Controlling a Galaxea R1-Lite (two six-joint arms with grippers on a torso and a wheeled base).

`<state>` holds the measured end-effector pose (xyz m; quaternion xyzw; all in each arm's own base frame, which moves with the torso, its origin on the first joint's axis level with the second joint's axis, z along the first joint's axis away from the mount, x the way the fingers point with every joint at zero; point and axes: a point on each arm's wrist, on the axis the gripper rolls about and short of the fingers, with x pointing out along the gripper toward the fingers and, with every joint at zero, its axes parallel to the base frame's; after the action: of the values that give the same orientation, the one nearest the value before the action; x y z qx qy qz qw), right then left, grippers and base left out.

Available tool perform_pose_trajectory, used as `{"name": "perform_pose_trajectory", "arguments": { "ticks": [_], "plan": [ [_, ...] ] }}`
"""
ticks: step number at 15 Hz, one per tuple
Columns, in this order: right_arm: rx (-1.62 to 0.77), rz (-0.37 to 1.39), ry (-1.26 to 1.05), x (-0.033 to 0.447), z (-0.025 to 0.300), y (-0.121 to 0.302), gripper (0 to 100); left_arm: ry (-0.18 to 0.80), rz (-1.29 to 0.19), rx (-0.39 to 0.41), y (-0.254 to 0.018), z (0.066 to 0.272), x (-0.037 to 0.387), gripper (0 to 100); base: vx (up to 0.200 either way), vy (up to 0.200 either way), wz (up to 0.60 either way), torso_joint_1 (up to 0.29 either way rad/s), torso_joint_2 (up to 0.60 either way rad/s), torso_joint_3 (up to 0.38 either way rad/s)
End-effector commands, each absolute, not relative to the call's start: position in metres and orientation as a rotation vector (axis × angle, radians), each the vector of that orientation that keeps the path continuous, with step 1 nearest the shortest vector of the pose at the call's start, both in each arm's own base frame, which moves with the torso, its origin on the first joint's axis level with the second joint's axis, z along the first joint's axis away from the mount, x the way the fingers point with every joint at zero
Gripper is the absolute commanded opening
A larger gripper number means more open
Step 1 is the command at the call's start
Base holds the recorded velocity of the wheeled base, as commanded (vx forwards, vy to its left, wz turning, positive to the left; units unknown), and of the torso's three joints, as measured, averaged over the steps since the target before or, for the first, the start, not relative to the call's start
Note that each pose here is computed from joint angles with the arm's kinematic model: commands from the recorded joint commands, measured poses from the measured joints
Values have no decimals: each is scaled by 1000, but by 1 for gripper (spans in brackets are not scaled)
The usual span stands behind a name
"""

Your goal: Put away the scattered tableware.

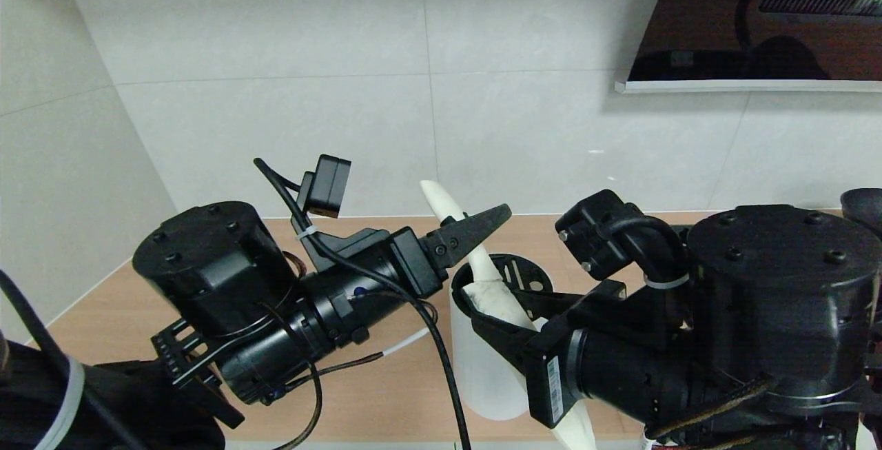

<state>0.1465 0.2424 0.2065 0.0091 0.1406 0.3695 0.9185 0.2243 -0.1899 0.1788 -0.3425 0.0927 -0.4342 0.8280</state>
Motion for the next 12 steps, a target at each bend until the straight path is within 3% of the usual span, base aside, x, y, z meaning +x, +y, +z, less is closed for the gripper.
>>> {"name": "perform_pose_trajectory", "arguments": {
  "ticks": [1,7,8,12],
  "plan": [
    [16,760,292,147,205,243,0,194,-921,-728,-190,179,225,100,0,0,0,0,0,0],
    [14,773,292,143,205,245,0,203,-915,-720,-191,176,226,100,0,0,0,0,0,0],
    [13,774,292,143,205,245,0,204,-915,-720,-191,175,226,0,0,0,0,0,0,0],
    [17,774,289,143,206,244,0,208,-915,-719,-192,174,227,0,0,0,0,0,0,0]
  ]
}}
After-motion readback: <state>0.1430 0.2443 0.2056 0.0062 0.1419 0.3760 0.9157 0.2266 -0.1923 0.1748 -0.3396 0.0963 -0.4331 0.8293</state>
